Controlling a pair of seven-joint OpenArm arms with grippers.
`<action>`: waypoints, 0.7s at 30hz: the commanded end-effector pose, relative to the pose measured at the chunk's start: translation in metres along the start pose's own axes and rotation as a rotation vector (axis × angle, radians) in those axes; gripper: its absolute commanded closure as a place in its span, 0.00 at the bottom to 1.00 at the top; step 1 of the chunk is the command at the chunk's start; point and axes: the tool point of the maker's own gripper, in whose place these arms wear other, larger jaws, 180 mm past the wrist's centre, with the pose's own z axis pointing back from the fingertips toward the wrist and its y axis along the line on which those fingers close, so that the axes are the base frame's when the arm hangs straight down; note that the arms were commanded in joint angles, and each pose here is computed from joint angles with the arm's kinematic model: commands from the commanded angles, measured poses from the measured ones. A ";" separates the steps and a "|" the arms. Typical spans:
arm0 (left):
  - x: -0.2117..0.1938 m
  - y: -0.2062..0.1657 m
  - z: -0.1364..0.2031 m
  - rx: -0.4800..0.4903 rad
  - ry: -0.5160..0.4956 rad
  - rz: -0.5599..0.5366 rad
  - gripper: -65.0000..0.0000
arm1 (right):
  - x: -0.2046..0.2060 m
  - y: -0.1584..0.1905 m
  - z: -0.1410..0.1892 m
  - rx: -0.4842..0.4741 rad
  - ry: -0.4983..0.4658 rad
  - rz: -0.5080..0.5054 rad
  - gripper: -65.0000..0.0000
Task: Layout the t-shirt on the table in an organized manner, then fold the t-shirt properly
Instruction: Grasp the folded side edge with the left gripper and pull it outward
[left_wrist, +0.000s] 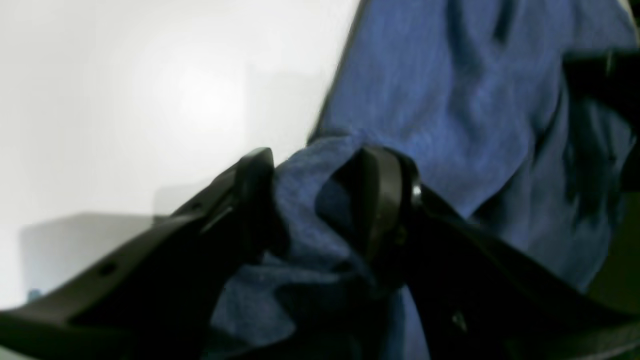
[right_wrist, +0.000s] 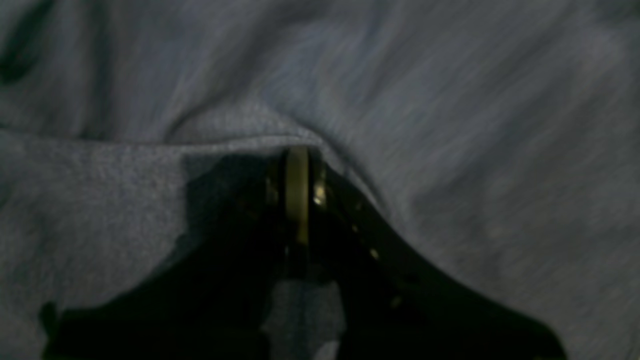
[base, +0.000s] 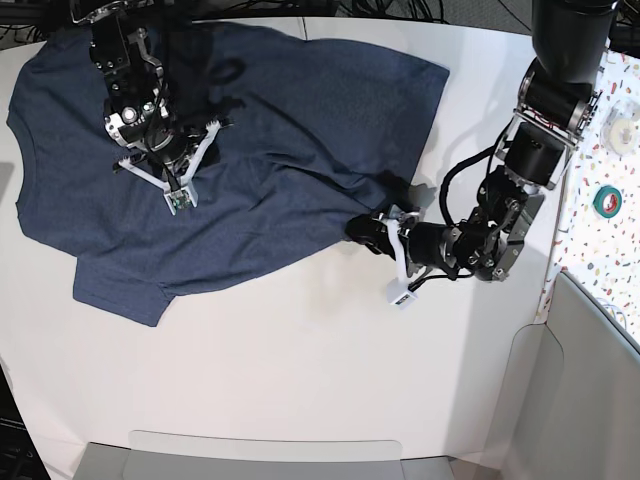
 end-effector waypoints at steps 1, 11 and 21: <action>-0.004 0.014 0.016 0.057 0.042 -0.029 0.58 | -0.048 -0.003 -0.007 -0.031 0.189 0.012 1.00; 0.009 -0.011 0.071 0.058 -0.059 -0.112 0.59 | -0.046 -0.003 -0.008 -0.063 0.186 0.026 1.00; 0.027 -0.016 0.075 0.036 -0.182 -0.062 0.59 | -0.044 0.002 -0.009 -0.053 0.180 0.018 1.00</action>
